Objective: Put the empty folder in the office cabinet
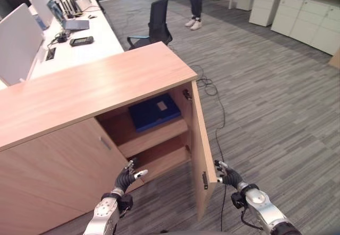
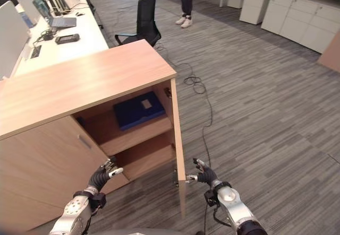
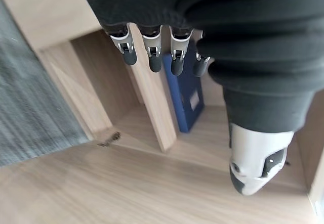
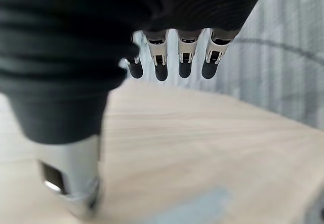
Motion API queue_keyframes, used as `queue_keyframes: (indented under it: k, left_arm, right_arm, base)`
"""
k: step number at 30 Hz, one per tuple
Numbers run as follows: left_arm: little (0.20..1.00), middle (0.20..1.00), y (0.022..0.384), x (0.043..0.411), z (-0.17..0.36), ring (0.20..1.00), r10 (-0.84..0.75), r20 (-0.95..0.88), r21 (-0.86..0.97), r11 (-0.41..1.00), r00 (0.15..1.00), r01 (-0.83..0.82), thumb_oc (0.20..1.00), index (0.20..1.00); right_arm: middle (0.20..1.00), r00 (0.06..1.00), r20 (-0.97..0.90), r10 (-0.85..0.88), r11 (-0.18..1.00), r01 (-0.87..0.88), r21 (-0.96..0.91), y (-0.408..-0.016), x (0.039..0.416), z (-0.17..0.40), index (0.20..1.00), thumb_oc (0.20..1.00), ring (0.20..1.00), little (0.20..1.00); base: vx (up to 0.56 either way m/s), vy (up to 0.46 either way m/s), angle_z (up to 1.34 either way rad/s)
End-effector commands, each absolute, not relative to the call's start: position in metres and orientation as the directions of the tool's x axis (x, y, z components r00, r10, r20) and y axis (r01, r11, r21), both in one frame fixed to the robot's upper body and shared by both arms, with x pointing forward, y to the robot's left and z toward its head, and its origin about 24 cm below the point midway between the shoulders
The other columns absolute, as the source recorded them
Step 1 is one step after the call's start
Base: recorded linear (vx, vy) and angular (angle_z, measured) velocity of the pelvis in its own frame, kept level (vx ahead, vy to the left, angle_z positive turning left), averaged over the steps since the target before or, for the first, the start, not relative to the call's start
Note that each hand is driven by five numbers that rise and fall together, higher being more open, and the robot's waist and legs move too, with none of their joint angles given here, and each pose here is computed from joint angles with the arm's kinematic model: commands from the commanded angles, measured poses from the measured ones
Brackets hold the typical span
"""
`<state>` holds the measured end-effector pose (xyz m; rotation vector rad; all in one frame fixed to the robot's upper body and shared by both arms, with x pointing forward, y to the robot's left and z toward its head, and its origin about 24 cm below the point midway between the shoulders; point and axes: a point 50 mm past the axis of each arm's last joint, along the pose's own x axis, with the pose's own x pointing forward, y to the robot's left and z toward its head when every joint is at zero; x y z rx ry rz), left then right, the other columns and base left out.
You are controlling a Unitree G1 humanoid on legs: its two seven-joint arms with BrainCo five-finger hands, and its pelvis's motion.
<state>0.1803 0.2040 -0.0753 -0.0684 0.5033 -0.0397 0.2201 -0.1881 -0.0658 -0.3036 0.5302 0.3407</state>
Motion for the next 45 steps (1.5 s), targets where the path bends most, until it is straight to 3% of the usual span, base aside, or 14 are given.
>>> queue_keyframes:
  k: [1,9,18,24,35,40,45]
  left_arm:
    - [1.0,1.0,0.217,0.207,-0.052,1.0,-0.059,-0.375,0.015,0.997,0.925,0.07,1.0,1.0]
    - [1.0,1.0,0.224,0.2,-0.05,1.0,-0.134,-0.421,0.068,0.982,0.897,0.178,1.0,1.0]
    - [1.0,1.0,0.234,0.205,-0.039,1.0,-0.143,-0.398,0.102,0.975,0.906,0.199,1.0,1.0]
    - [1.0,1.0,0.241,0.2,-0.037,1.0,-0.137,-0.391,0.089,0.979,0.91,0.185,1.0,1.0]
    - [1.0,1.0,0.217,0.196,-0.04,1.0,-0.242,-0.397,0.013,0.963,0.885,0.269,1.0,1.0]
    - [1.0,1.0,0.213,0.197,-0.038,1.0,-0.257,-0.389,0.002,0.96,0.885,0.279,1.0,1.0]
    - [1.0,1.0,0.21,0.197,-0.04,1.0,-0.255,-0.388,-0.002,0.961,0.886,0.276,1.0,1.0]
  right_arm:
    - [1.0,0.895,-0.27,0.355,0.91,-0.397,-0.12,-0.138,0.268,-0.017,1.0,1.0,1.0,1.0]
    - [1.0,0.976,-0.142,0.162,0.976,-0.18,-0.125,-0.162,0.312,0.021,1.0,1.0,1.0,1.0]
    - [1.0,0.993,-0.114,-0.026,0.992,0.011,-0.126,-0.202,0.333,0.039,1.0,1.0,1.0,1.0]
    - [1.0,0.954,-0.115,-0.277,0.958,0.265,-0.108,-0.272,0.341,0.059,1.0,1.0,1.0,1.0]
    - [1.0,0.846,-0.182,-0.502,0.864,0.48,-0.15,-0.343,0.343,0.089,1.0,1.0,1.0,1.0]
    - [1.0,0.84,-0.203,-0.503,0.864,0.485,-0.134,-0.344,0.341,0.085,1.0,1.0,1.0,1.0]
    - [1.0,0.875,-0.258,-0.409,0.913,0.393,-0.113,-0.32,0.336,0.053,1.0,1.0,1.0,1.0]
  base:
    - [-0.14,-0.012,0.87]
    - [0.07,0.121,1.22]
    - [0.05,0.087,0.56]
    - [0.11,-0.113,0.68]
    - [0.06,-0.062,0.15]
    - [0.01,-0.026,0.02]
    - [0.0,0.0,0.0]
